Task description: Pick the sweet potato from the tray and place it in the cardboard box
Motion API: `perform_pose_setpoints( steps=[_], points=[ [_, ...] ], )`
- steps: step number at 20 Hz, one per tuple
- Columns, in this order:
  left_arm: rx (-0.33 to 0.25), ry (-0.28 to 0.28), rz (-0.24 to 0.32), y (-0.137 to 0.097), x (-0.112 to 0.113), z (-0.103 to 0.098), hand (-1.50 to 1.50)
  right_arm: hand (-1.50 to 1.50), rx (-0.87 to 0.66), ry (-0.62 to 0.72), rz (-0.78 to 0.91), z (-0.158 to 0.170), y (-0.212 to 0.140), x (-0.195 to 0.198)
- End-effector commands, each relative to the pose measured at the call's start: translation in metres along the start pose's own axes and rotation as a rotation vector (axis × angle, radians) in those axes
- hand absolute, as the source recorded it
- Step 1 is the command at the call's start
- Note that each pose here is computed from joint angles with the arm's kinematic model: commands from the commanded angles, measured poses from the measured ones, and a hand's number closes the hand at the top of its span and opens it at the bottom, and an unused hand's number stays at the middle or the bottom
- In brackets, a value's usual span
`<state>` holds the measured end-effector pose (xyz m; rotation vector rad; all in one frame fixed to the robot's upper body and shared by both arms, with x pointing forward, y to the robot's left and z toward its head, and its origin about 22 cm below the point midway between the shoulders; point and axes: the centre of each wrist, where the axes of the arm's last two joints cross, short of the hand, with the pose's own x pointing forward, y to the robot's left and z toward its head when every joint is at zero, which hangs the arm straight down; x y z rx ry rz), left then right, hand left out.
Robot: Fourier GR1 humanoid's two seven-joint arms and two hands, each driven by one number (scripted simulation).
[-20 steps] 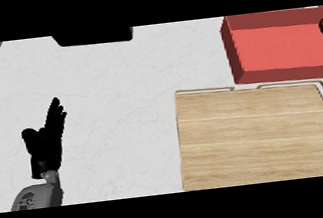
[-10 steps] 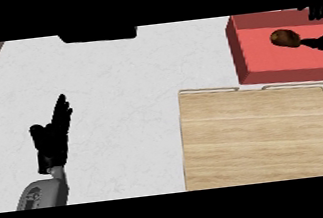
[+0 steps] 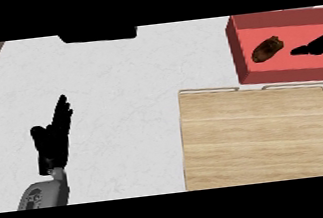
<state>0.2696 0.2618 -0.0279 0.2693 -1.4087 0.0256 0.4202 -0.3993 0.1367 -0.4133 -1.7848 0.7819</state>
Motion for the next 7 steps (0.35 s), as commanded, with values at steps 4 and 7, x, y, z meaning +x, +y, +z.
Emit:
perform_pose_setpoints(
  steps=[4,7],
  points=[
    [-0.012,0.000,0.000,-0.009,0.000,0.001,0.00,-1.50,-0.093,-0.067,-0.365,0.010,-0.030,-0.005],
    [0.009,0.002,0.007,-0.005,0.000,0.001,0.00,-1.50,-0.151,-0.040,-0.404,0.049,-0.066,-0.019]
  ],
)
